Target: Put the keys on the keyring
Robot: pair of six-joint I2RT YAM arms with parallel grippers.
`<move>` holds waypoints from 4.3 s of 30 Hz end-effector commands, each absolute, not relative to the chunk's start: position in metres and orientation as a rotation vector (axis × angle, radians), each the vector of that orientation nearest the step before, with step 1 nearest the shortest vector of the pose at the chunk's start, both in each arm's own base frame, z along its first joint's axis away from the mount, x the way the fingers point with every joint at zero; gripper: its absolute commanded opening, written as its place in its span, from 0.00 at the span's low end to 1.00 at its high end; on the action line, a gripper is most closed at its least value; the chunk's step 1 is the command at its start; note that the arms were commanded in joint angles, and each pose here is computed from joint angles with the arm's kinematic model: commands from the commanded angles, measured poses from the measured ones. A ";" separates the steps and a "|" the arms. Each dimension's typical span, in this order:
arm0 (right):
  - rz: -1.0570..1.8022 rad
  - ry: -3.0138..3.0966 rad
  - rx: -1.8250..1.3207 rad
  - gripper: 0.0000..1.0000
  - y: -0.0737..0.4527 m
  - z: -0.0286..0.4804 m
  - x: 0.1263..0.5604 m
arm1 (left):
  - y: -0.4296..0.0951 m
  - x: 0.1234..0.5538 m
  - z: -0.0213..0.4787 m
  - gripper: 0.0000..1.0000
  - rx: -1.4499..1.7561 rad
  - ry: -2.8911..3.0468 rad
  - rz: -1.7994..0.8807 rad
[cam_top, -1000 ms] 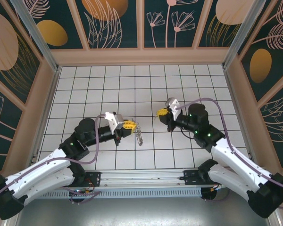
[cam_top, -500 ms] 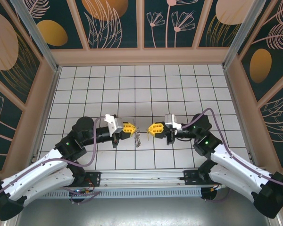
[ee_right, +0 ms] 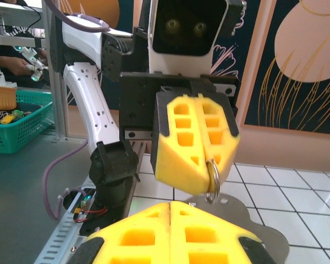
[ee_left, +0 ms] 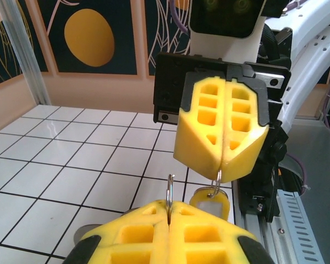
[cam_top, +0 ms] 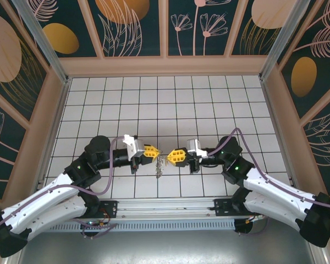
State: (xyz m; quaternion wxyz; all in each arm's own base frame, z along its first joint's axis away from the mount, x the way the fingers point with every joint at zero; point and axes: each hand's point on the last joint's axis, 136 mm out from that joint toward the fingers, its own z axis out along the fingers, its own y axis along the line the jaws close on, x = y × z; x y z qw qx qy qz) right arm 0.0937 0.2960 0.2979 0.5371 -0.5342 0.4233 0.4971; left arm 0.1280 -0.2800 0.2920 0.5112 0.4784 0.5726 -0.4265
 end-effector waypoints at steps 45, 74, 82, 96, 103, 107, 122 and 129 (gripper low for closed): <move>1.111 0.961 -1.188 0.00 0.302 0.318 0.103 | -0.283 0.120 0.310 0.00 1.177 1.294 -1.053; 1.117 0.973 -1.176 0.00 0.301 0.318 0.104 | -0.283 0.120 0.312 0.00 1.177 1.286 -1.055; 1.107 0.960 -1.152 0.00 0.296 0.322 0.102 | -0.282 0.120 0.312 0.00 1.178 1.285 -1.054; 1.109 0.978 -1.158 0.00 0.300 0.317 0.107 | -0.282 0.119 0.313 0.00 1.178 1.277 -1.056; 1.106 0.964 -1.146 0.00 0.298 0.322 0.106 | -0.282 0.119 0.314 0.00 1.178 1.276 -1.055; 1.103 0.959 -1.138 0.00 0.295 0.323 0.107 | -0.282 0.119 0.314 0.00 1.178 1.275 -1.056; 1.099 0.957 -1.136 0.00 0.294 0.324 0.108 | -0.282 0.119 0.315 0.00 1.176 1.273 -1.055; 1.101 0.965 -1.139 0.00 0.295 0.321 0.109 | -0.282 0.119 0.314 0.00 1.175 1.273 -1.054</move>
